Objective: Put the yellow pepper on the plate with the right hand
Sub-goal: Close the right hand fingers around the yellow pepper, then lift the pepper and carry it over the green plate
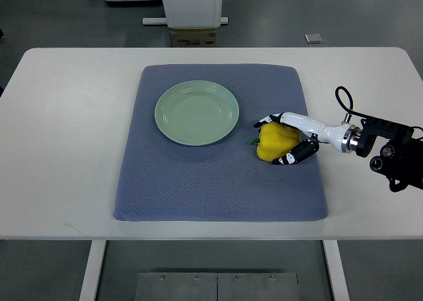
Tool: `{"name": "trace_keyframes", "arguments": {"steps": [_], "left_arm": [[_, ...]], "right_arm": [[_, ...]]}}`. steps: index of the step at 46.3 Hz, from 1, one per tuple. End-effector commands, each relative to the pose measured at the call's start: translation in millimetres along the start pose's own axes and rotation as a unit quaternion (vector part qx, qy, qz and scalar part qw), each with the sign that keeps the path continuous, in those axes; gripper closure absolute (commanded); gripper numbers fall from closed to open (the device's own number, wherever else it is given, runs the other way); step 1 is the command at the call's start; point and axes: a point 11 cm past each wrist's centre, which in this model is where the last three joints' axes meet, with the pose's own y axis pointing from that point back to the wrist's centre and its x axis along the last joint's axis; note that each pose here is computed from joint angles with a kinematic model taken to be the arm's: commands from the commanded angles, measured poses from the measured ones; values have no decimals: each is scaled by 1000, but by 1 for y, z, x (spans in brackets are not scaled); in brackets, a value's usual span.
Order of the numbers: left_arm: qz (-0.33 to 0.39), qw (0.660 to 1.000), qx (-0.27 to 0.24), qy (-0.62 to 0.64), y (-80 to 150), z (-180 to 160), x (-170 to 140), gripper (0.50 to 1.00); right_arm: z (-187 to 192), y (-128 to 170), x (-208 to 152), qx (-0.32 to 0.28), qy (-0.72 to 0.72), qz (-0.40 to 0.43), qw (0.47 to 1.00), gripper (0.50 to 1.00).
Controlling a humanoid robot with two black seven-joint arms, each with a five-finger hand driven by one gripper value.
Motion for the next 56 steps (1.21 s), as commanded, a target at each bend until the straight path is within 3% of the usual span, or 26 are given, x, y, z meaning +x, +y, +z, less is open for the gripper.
{"name": "trace_keyframes", "arguments": {"steps": [1,3,4,28,42,56], "left_arm": [[1,1000,0,0,0,0,1,500],[1,1000,0,0,0,0,1,500],[1,1000,0,0,0,0,1,500],[1,1000,1,0,0,-1,1,500],[1,1000,1,0,0,-1,1,500],[0,1000,0,0,0,0,0,500]], "right_arm": [[0,0,1,-1,0,1,1000,908],[0,0,1,-1,0,1,1000,985],[0,0,1,-1,0,1,1000,1000],[-15,-6,39,1,-13,55,998,1000],[-45,-37,69,8,-17,87,996,1000],[-78,-75,67,22,-14,87,996,1000]]}}
